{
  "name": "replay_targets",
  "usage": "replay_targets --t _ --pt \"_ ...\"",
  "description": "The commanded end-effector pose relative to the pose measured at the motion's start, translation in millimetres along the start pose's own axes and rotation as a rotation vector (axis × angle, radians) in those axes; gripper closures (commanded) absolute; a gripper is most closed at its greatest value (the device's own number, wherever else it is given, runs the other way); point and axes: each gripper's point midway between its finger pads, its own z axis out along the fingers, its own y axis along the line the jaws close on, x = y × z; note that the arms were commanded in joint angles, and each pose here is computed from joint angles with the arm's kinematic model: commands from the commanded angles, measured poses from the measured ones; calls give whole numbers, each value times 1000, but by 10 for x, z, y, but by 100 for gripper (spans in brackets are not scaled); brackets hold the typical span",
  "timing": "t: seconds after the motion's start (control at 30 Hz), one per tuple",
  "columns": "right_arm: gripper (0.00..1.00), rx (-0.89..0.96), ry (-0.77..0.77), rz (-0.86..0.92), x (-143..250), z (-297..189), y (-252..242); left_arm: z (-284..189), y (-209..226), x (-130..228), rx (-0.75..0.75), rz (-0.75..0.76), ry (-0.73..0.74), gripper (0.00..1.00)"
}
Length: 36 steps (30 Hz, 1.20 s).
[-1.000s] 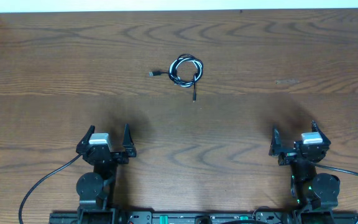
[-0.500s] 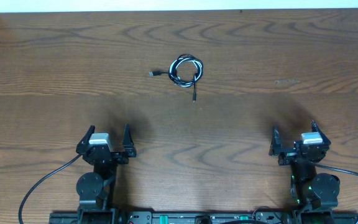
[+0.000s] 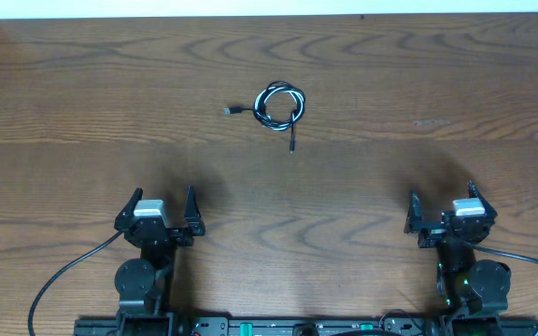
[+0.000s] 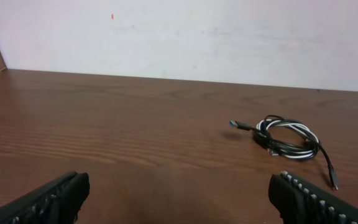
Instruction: Untangle cables
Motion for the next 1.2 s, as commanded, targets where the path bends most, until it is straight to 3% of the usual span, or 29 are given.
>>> replay_targets --t 0.0,0.83,1.17 --pt "1 -5 7 12 20 2 13 2 55 153 -27 9 53 2" --pt "1 -26 5 12 16 1 47 2 36 154 -16 5 53 2" --pt "1 -128 -10 13 -18 -13 223 5 -31 146 22 1 57 2"
